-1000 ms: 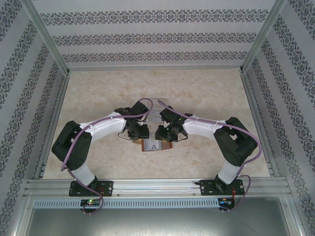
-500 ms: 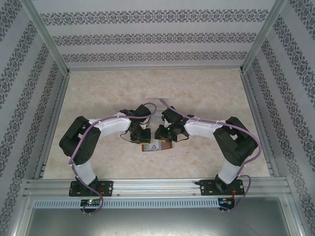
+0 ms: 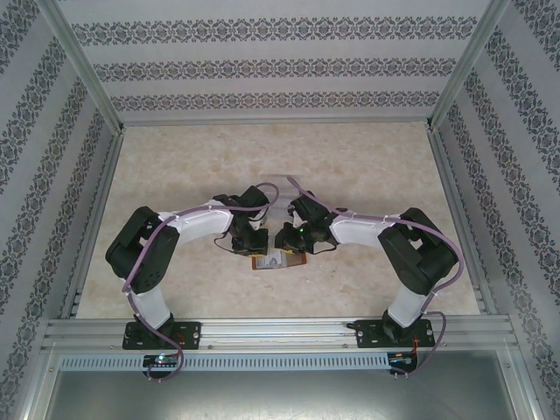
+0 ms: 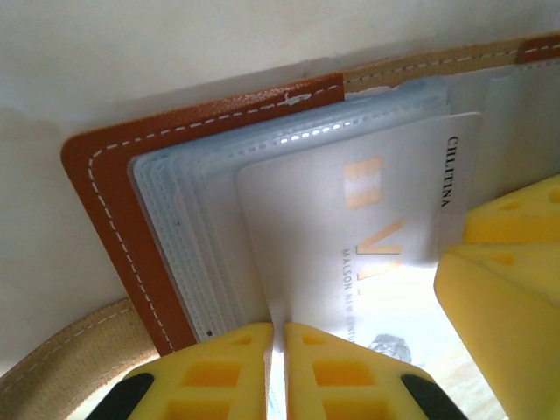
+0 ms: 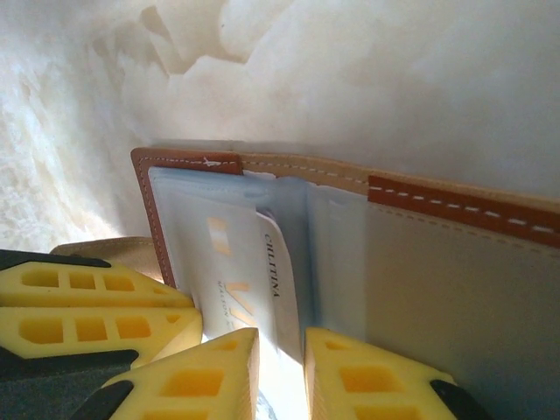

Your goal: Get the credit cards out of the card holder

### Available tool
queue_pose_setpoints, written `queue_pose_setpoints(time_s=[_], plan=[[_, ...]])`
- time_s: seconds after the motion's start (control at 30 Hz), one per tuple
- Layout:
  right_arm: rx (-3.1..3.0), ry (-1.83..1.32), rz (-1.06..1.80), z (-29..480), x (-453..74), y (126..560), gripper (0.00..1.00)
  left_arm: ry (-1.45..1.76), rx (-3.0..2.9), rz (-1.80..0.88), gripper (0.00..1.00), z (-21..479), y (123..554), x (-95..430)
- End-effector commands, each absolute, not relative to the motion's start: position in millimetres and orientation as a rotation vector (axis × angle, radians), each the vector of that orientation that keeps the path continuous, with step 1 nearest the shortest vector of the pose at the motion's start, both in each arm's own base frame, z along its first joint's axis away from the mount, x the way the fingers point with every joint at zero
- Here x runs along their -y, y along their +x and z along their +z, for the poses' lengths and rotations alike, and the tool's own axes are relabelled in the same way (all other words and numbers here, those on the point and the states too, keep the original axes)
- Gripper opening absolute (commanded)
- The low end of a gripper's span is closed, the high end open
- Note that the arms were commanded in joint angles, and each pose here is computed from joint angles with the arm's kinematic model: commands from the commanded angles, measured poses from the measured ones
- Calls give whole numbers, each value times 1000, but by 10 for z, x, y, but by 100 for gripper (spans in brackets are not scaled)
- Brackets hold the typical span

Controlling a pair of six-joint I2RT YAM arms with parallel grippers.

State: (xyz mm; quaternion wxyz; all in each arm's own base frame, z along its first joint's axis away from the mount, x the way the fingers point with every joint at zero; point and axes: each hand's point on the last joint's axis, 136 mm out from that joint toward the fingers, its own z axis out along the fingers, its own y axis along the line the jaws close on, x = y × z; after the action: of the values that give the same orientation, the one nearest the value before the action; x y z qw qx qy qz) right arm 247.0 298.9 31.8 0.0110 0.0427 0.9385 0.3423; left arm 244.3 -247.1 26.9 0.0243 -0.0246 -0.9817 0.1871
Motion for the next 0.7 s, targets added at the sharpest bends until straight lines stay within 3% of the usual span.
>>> queue_pose_setpoints(time_s=[0.0, 0.33, 0.67], plan=[[-2896, 144, 1137, 383, -3034, 2499, 21, -102, 3004, 471, 12, 104, 2334, 2388], [-2872, 167, 1176, 379, -3019, 2505, 10, -99, 3001, 467, 12, 89, 2322, 2378], [-2895, 201, 1014, 315, -2731, 2505, 0, -101, 3004, 456, 12, 97, 2322, 2366]])
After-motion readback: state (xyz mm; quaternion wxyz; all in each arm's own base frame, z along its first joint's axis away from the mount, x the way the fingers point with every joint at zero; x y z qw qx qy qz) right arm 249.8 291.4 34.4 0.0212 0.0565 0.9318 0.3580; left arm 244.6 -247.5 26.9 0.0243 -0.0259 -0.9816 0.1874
